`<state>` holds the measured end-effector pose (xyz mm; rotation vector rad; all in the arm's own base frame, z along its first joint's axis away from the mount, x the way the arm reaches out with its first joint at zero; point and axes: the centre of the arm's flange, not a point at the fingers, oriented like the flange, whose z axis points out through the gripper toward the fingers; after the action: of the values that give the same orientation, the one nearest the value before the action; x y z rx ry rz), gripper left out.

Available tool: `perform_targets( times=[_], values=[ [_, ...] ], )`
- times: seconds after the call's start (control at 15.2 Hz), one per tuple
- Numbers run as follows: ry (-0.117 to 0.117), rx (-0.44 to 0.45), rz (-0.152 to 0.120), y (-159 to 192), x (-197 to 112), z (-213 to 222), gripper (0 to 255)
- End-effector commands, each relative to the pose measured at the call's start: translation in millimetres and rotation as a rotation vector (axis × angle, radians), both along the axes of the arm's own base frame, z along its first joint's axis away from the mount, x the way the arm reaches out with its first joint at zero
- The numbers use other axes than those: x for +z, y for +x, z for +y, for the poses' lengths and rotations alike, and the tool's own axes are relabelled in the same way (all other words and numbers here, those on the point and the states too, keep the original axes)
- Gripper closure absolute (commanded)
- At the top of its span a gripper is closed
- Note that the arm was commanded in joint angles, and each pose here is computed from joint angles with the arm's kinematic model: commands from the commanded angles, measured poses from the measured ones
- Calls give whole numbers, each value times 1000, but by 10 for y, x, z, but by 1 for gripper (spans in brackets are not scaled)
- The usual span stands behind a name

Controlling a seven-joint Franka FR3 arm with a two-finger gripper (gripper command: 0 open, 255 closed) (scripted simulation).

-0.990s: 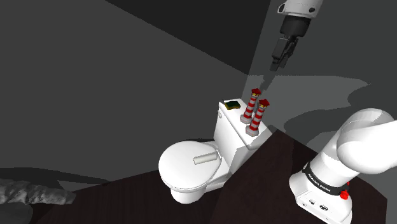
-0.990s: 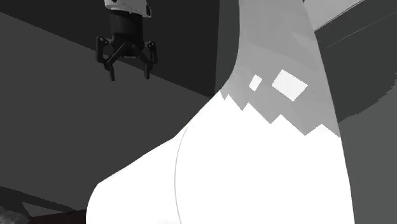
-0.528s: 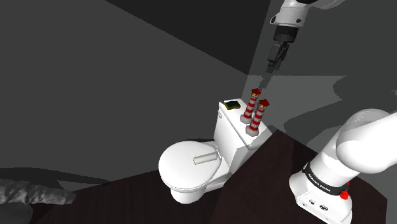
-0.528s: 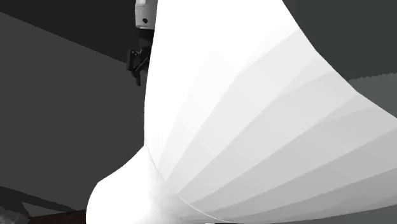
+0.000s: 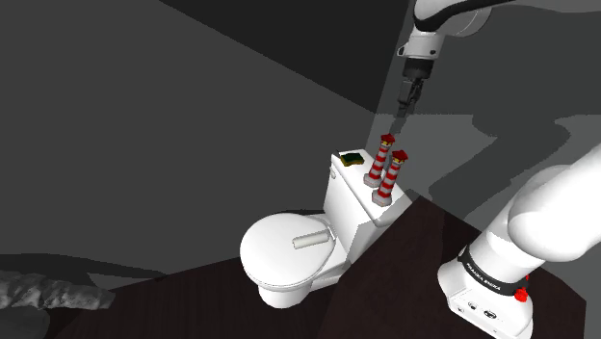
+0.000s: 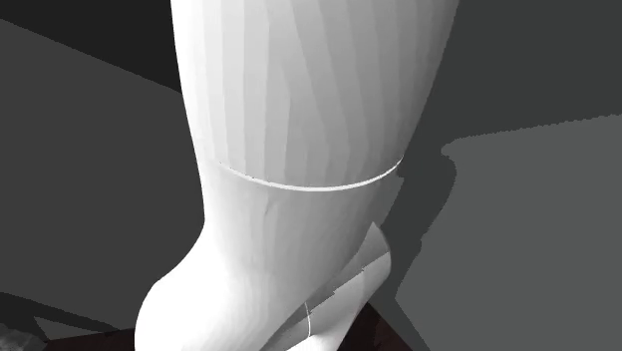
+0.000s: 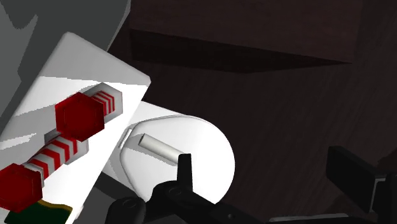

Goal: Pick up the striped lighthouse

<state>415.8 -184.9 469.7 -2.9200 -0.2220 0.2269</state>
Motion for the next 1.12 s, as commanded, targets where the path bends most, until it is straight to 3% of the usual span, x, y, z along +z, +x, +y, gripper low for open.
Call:
perform_targets(
  times=[0.0,1.06],
  values=[
    [8,12,14,157,-148,-196,0],
    [71,93,131,1175,-1548,-1673,0]
  ],
)
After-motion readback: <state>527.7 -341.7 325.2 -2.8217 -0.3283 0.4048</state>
